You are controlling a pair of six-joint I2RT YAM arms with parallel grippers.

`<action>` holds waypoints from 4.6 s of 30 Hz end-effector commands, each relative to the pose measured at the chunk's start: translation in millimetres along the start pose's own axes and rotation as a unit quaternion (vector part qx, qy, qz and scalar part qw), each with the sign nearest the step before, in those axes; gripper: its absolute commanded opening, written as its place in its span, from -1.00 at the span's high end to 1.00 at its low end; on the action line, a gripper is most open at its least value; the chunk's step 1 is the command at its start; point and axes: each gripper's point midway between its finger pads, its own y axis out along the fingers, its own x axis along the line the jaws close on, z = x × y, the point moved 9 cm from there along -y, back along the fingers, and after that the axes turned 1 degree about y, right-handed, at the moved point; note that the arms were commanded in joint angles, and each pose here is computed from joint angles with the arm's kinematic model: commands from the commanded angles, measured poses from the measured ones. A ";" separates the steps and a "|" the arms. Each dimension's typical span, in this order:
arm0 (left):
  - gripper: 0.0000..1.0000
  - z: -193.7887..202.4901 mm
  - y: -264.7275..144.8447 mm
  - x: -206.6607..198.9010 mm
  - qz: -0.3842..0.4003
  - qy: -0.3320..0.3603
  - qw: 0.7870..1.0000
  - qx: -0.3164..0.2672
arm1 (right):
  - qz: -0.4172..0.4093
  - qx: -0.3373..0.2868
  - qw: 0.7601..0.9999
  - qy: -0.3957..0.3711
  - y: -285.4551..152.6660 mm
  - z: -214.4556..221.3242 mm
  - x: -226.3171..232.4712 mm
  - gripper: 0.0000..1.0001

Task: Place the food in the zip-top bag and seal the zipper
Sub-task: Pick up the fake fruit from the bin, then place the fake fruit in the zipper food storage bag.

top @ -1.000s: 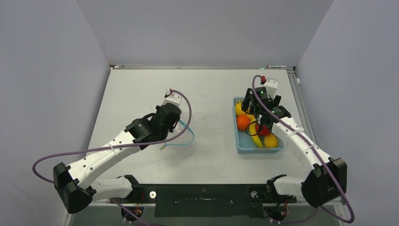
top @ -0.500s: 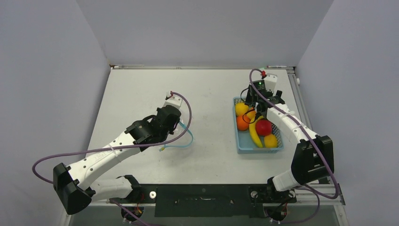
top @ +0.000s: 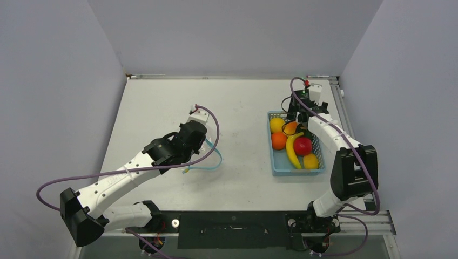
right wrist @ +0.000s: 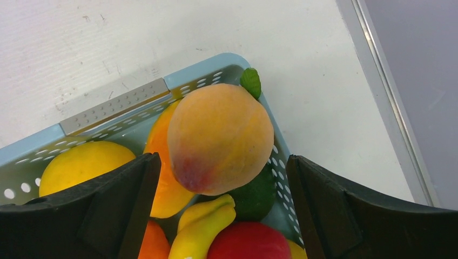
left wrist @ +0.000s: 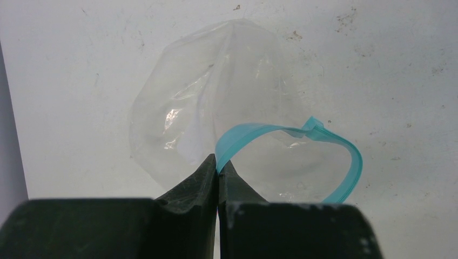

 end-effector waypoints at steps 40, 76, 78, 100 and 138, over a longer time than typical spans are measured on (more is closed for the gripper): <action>1.00 -9.6 -6.1 1.9 0.016 -0.021 0.999 -0.030 | -0.018 -0.026 0.998 0.052 -2.5 -24.3 -3.0 0.46; 1.00 -8.2 -2.8 2.8 0.000 -0.022 0.999 -0.031 | -0.456 -0.086 0.886 0.000 -177.2 -26.2 40.4 0.42; 1.00 -8.1 -3.1 3.2 0.001 -0.023 0.999 -0.032 | -0.490 -0.080 0.868 -0.013 -186.2 -21.4 45.4 0.41; 1.00 -8.9 -3.2 1.8 0.006 -0.030 0.999 -0.035 | -0.692 -0.016 0.710 -0.125 -265.5 73.8 110.1 0.37; 1.00 -10.3 -7.3 2.2 0.019 -0.036 0.998 -0.038 | -0.641 -0.006 0.764 -0.079 -253.3 131.6 209.5 -0.45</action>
